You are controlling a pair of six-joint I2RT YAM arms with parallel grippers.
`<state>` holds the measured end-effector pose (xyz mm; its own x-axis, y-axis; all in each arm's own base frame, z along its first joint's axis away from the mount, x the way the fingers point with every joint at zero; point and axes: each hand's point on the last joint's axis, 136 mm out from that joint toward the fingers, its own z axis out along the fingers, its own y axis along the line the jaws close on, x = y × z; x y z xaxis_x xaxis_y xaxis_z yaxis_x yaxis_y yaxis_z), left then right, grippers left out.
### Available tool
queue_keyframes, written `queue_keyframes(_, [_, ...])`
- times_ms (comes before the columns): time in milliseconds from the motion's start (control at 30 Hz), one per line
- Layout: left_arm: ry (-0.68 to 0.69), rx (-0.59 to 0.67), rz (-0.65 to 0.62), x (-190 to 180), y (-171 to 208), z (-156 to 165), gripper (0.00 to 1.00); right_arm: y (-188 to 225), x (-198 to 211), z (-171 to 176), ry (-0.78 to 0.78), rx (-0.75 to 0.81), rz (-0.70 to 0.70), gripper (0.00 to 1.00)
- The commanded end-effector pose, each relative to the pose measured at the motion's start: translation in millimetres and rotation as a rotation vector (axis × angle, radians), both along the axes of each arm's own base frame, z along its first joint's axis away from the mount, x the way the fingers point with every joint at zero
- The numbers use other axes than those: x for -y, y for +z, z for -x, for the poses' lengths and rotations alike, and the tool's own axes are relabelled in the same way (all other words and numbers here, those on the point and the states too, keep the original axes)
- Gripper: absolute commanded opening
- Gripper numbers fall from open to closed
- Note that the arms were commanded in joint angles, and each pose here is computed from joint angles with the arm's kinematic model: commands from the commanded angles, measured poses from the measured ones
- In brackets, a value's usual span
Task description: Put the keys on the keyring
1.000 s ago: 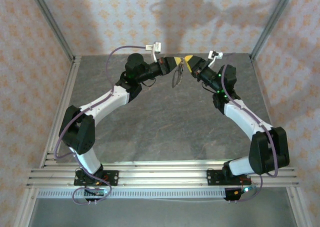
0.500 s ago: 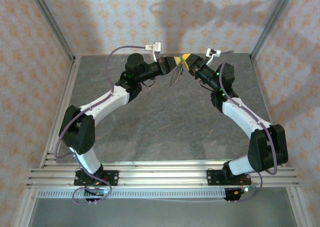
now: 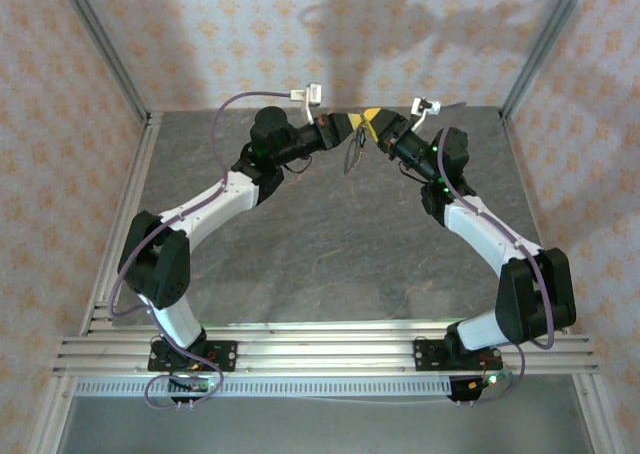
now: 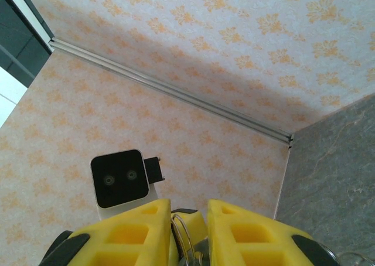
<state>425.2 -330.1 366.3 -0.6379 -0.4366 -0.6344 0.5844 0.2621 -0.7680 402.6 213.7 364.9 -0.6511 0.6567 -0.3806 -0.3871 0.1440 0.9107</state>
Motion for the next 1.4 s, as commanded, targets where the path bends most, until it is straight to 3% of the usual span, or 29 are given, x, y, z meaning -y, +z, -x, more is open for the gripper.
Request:
queue_keyframes(0, [0.010, 0.063, 0.037, -1, 22, 6, 0.00, 14, -3, 15, 0.031, 0.062, -0.004, 0.23])
queue_keyframes(267, [0.014, 0.059, 0.033, -1, 21, 5, 0.00, 10, -3, 17, 0.033, 0.055, 0.001, 0.18])
queue_keyframes(533, [0.018, 0.054, 0.031, -1, 19, 3, 0.00, 10, -3, 20, 0.038, 0.056, 0.007, 0.22])
queue_keyframes(900, [-0.002, 0.051, 0.024, 5, 17, 5, 0.00, 19, -4, 15, 0.042, 0.069, -0.004, 0.13])
queue_keyframes(1133, [-0.010, 0.048, 0.013, 7, 15, 6, 0.00, 24, -7, 13, 0.053, 0.078, -0.014, 0.00])
queue_keyframes(1300, [0.006, 0.037, -0.007, 6, 13, 4, 0.00, 24, -6, 11, 0.044, 0.083, -0.014, 0.00])
queue_keyframes(1367, [0.022, 0.037, -0.021, 3, 13, 3, 0.10, 22, -5, 10, 0.035, 0.082, -0.003, 0.00])
